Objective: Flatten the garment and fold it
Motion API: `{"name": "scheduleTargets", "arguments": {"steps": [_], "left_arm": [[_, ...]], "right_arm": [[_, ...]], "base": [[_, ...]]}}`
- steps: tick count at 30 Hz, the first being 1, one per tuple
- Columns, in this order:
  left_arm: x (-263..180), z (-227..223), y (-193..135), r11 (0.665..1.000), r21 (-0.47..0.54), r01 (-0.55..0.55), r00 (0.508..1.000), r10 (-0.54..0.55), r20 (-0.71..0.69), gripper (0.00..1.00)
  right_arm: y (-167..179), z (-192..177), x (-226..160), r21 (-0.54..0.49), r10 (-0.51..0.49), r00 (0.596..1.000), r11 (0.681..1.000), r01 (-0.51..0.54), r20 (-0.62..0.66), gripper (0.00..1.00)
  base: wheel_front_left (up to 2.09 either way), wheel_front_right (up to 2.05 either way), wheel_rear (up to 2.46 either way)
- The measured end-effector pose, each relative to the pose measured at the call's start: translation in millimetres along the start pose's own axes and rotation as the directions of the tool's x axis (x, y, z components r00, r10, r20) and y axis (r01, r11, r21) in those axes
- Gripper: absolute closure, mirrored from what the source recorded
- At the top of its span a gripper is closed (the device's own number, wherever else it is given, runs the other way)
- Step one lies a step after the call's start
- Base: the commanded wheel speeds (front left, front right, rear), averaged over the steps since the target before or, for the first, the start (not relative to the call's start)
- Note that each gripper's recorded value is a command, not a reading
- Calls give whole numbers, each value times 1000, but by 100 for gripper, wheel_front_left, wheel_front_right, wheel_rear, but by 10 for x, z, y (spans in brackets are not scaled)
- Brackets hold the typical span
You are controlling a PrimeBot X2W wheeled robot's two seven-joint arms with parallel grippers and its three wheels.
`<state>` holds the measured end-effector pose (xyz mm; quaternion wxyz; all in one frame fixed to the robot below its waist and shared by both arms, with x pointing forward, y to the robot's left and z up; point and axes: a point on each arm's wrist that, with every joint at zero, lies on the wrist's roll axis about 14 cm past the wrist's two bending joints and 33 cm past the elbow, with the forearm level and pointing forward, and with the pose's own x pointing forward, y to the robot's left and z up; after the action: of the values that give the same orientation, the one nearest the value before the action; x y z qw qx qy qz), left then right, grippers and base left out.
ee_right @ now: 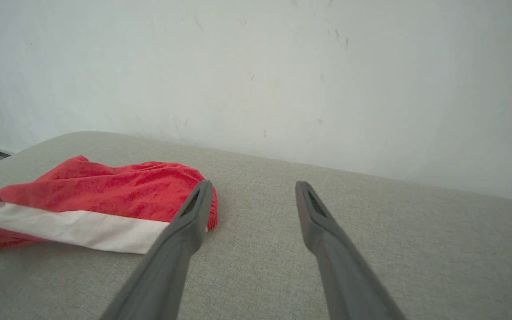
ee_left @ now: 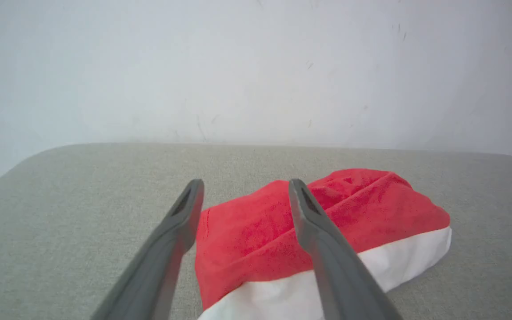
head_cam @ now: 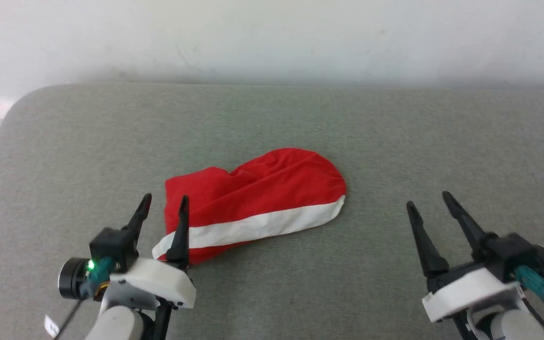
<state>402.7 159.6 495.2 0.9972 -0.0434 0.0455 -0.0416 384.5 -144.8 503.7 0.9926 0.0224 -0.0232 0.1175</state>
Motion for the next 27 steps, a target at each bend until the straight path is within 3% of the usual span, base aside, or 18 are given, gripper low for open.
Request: {"name": "scheduleTargets", "arguments": {"steps": [3, 8, 17, 24, 27], "left_arm": [[-96, 161, 56, 998, 69, -13, 992, 4, 130, 0], [-308, 103, 88, 992, 127, -30, 989, 11, 144, 0], [-492, 97, 115, 991, 109, -82, 985, 65, 157, 0], [-532, -2, 218, 988, 81, -128, 985, 117, 126, 0], [-526, -3, 251, 987, 77, -144, 983, 133, 126, 0]], "right_arm": [[133, -86, 132, 11, 62, 995, 998, -61, -80, 0], [338, -326, 400, 46, 165, 941, 986, -158, -297, 0], [569, -669, 848, 62, 243, 756, 964, -259, -608, 0], [634, -1034, 906, 46, 226, 548, 945, -323, -805, 0], [693, -1144, 905, 47, 231, 498, 934, -355, -836, 0]], "base": [[0, 0, 0], [0, 0, 0], [0, 0, 0], [0, 0, 0], [0, 0, 0]]}}
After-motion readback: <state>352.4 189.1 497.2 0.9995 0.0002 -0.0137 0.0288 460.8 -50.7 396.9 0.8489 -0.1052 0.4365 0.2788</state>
